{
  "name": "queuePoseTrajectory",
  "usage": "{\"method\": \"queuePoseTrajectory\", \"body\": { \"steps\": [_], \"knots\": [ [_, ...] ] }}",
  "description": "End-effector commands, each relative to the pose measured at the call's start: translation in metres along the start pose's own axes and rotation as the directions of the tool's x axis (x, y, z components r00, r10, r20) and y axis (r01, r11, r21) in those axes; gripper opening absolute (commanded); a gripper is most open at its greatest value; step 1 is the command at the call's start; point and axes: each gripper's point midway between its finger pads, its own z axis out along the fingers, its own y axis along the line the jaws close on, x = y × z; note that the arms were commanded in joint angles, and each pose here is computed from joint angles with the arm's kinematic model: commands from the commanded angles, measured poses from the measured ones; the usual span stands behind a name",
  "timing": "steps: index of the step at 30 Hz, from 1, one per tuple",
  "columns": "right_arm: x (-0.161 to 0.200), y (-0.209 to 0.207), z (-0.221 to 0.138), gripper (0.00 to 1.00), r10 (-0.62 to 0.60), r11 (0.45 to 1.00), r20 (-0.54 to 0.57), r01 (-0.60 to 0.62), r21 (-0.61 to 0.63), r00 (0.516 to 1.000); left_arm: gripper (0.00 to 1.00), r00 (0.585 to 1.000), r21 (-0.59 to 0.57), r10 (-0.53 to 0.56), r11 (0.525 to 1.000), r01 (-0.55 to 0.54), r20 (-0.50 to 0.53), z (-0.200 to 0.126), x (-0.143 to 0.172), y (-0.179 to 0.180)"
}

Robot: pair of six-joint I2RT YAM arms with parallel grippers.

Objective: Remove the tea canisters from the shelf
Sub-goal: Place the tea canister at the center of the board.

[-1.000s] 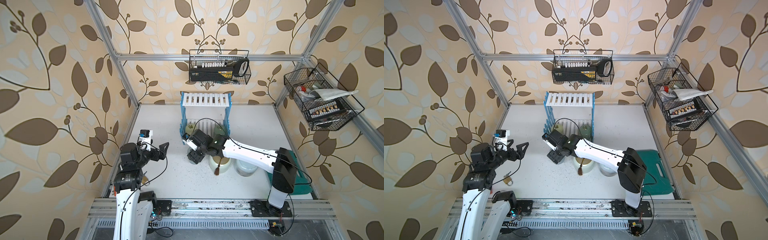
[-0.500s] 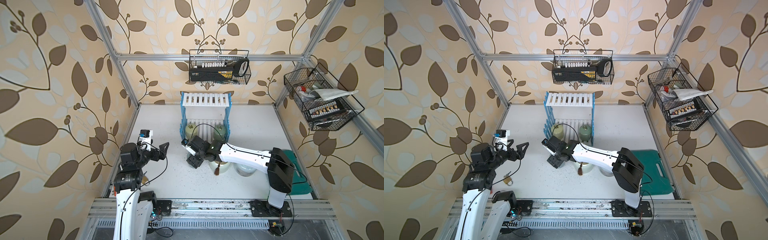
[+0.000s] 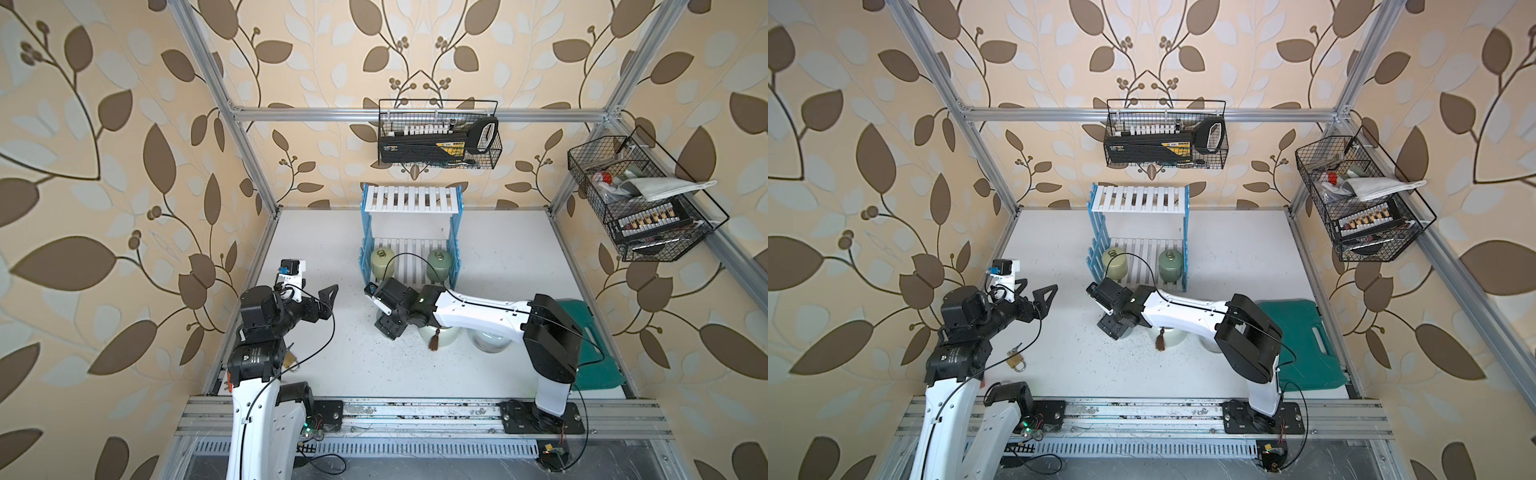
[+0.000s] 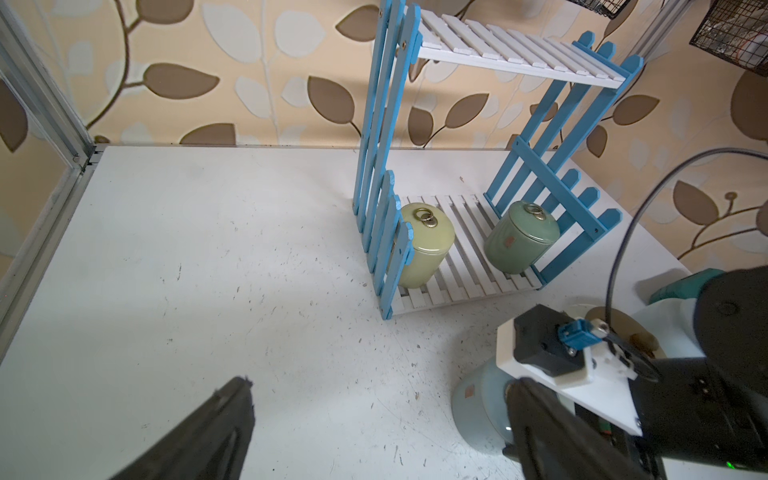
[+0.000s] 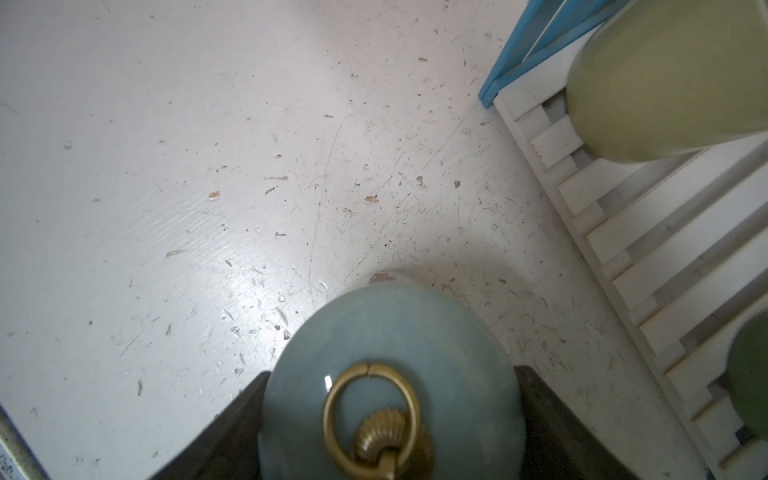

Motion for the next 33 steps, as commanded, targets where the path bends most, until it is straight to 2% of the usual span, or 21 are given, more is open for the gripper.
{"method": "queuePoseTrajectory", "body": {
  "steps": [1,10,20,33],
  "knots": [
    [0.005,-0.004,0.006,0.66,-0.013,0.999,0.008,0.013,0.035,1.0,0.99,0.999,-0.003,0.038,0.999,-0.038,0.037,-0.001,-0.008,0.0],
    [0.004,-0.011,-0.005,0.98,-0.024,0.998,0.016,0.023,0.067,1.0,0.99,0.999,0.013,0.023,1.0,-0.024,0.03,-0.001,-0.007,-0.002],
    [-0.008,-0.014,-0.037,0.99,-0.005,0.998,0.059,0.001,0.058,0.998,0.99,1.0,0.034,0.007,0.999,-0.007,0.017,-0.002,-0.007,-0.006],
    [-0.011,-0.037,-0.097,0.99,0.033,0.996,0.158,-0.045,0.078,0.987,0.99,0.997,0.069,0.076,0.995,-0.076,0.0,-0.001,-0.02,-0.016]
  ]
}}
